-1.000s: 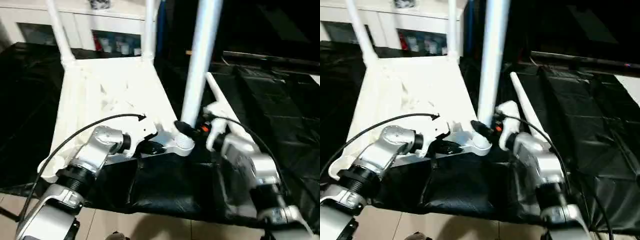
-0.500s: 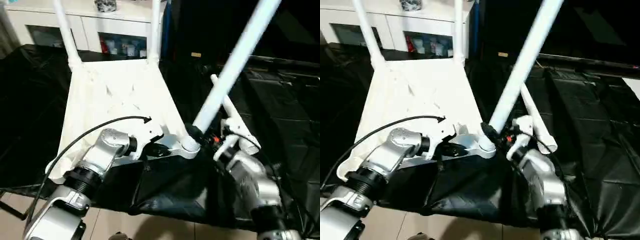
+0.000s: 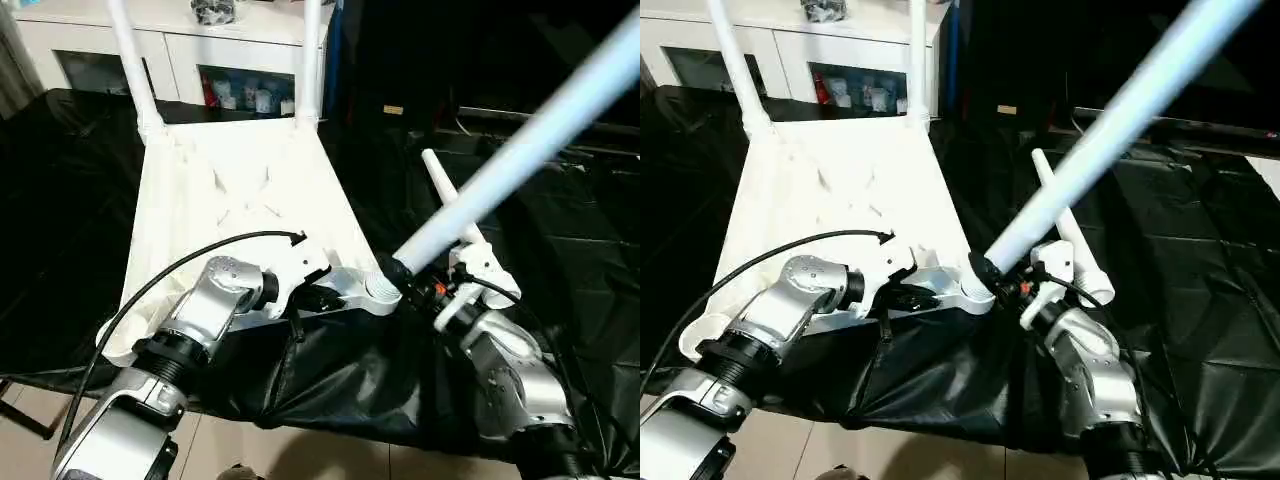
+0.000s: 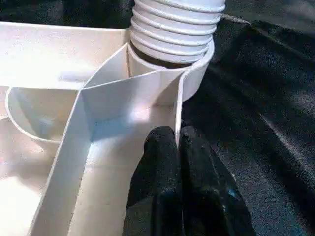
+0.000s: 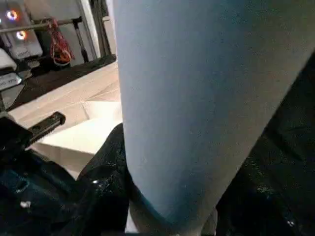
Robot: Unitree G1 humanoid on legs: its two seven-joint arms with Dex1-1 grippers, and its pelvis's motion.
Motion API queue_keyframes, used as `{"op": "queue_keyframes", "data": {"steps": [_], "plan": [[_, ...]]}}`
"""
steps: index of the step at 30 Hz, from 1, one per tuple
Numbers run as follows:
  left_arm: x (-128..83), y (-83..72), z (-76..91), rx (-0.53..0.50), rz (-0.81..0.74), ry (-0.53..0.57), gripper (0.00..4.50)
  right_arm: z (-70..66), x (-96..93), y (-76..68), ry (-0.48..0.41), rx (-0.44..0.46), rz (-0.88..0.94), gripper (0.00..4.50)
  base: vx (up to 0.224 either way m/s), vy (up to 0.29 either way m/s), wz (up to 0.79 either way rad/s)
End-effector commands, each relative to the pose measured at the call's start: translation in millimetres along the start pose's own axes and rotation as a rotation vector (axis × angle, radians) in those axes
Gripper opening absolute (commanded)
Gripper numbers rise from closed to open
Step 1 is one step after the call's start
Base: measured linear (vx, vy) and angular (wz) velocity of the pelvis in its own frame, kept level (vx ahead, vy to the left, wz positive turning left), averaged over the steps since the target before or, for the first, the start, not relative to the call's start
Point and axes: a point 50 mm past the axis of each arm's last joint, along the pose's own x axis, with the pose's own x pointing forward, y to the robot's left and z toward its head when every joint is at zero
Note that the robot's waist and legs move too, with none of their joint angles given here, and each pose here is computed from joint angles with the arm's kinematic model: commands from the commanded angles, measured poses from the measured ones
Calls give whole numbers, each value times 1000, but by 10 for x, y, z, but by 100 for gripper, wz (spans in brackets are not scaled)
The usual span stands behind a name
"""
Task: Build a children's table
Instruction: Insert table leg to table base
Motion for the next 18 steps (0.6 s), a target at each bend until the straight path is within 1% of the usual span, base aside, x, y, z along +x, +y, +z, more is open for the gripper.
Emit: {"op": "queue_keyframes", "data": {"steps": [1, 2, 3, 4, 8, 12, 16, 18], "plan": [[-63, 92, 24, 8, 60, 5, 0, -206, -109, -45, 139, -1, -17, 189, 0, 0, 0], [-64, 90, 28, 15, 52, 6, 0, -206, -103, -49, 161, -18, -5, 189, 0, 0, 0], [-64, 90, 28, 15, 52, 6, 0, -206, -103, -49, 161, -18, -5, 189, 0, 0, 0], [-66, 88, 41, 30, 36, 8, 0, -208, -87, -52, 210, -47, 36, 189, 0, 0, 0], [-68, 78, 55, 62, -3, 26, 0, -202, -39, -48, 292, -102, 131, 189, 0, 0, 0], [-73, 66, 64, 92, -46, 44, 0, -189, 45, -59, 356, -133, 211, 189, 0, 0, 0], [-92, 16, 72, 123, -115, 47, 0, -150, 49, -35, 429, -159, 337, 189, 0, 0, 0], [-98, 2, 74, 129, -133, 44, 0, -145, 49, -29, 439, -158, 361, 189, 0, 0, 0]]}}
